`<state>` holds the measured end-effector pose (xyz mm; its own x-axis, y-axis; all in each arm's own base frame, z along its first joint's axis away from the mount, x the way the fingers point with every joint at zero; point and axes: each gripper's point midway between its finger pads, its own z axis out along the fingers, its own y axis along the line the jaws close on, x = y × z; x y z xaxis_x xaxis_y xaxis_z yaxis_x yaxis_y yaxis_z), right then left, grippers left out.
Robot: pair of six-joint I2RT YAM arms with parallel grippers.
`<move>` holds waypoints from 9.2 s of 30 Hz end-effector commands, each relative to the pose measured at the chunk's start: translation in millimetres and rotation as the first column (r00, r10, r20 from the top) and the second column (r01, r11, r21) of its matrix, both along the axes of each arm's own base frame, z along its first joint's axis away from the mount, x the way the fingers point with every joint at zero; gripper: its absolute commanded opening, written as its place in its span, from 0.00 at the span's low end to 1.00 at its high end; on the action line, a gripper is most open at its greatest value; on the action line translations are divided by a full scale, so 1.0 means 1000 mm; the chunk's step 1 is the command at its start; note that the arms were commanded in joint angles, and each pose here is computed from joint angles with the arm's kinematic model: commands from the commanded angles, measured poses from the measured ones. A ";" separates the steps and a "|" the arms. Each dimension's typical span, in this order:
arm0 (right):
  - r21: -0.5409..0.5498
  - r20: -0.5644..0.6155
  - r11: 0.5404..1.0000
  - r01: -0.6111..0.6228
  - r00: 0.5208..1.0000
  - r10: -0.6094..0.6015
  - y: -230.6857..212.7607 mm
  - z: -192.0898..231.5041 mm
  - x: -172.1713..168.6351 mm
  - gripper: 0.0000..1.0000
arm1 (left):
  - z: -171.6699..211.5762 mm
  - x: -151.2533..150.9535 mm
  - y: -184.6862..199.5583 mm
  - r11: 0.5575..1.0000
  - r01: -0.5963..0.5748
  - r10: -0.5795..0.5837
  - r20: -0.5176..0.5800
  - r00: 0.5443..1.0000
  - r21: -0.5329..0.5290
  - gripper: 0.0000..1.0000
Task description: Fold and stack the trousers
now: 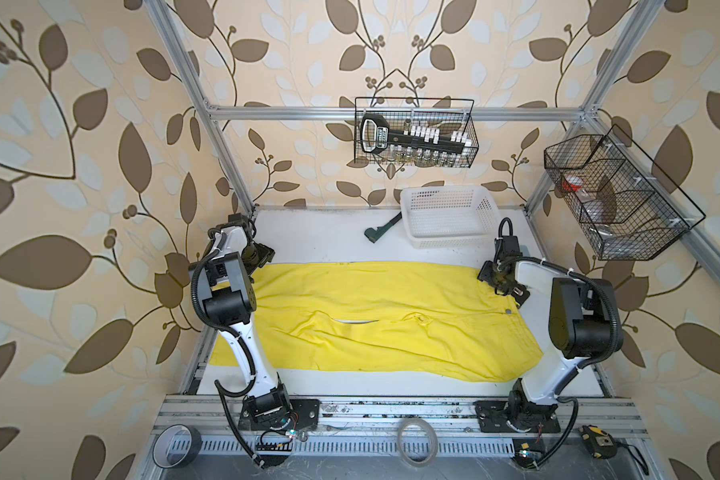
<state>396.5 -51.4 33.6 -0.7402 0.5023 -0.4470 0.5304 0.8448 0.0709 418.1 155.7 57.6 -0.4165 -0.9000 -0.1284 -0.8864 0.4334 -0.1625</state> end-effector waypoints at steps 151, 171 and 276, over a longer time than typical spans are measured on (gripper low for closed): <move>0.248 0.153 0.801 0.545 0.794 -0.588 -0.059 0.002 -0.165 0.00 | 0.089 -0.188 -0.036 0.962 -0.119 0.054 0.255 0.965 0.247 0.00; 0.227 0.110 0.815 0.533 0.817 -0.565 -0.053 -0.006 -0.179 0.28 | 0.034 -0.234 -0.054 0.966 -0.197 0.175 0.138 0.975 0.170 0.03; 0.192 0.325 0.882 -0.430 0.876 0.356 0.191 0.046 -0.131 0.69 | 0.015 -0.094 -0.118 0.632 0.774 -0.774 -0.005 0.633 0.043 0.76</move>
